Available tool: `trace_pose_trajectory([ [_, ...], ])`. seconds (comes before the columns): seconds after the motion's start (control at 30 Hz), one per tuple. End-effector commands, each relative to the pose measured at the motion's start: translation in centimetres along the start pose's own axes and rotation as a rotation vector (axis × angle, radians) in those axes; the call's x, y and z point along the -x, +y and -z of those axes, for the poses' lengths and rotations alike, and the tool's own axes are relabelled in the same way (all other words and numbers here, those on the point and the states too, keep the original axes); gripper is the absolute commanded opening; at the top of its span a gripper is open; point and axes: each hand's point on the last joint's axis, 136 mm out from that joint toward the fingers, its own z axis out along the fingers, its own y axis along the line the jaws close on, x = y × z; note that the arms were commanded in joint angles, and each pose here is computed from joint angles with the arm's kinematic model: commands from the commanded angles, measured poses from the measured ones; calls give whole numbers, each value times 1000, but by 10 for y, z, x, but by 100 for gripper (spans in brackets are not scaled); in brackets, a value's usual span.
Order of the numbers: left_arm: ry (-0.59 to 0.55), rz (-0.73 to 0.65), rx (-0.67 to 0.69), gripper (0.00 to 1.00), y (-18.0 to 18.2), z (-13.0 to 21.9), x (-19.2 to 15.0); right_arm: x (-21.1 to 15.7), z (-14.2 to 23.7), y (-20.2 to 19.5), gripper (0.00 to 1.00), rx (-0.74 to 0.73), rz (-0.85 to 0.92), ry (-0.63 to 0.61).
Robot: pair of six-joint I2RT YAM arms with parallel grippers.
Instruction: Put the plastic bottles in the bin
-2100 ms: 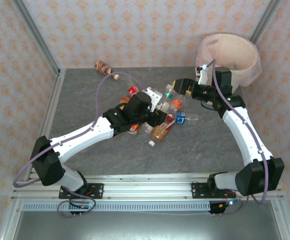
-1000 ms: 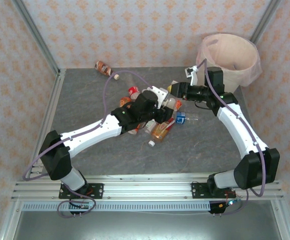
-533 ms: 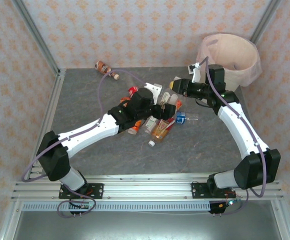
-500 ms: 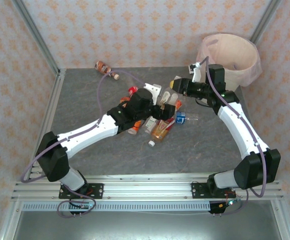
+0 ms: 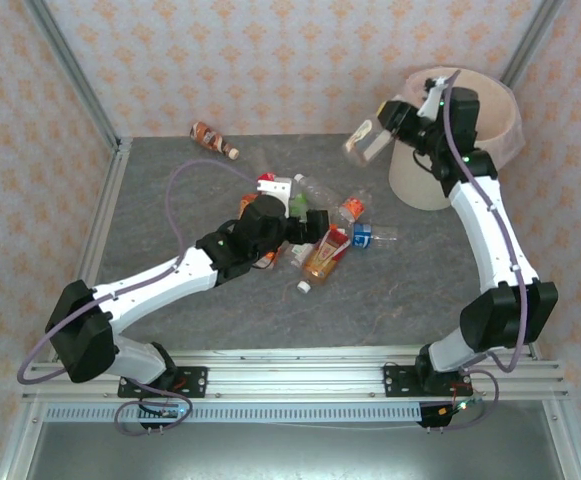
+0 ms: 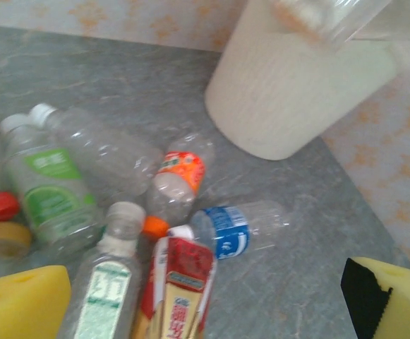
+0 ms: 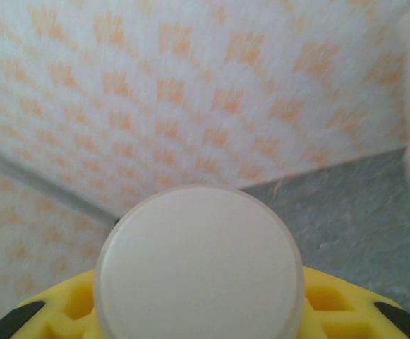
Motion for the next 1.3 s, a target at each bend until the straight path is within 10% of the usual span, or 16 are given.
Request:
trace_pose_trajectory([
  [0.0,-84,73,157,100,34,14,11,52,11,-7,19,-29,-49,-146],
  [0.53,-101,124,345,100,79,30,-5,152,47,-64,21,-207,-55,-508],
  [1.27,-99,215,430,100,97,26,-18,124,50,-202,25,-804,325,-79],
])
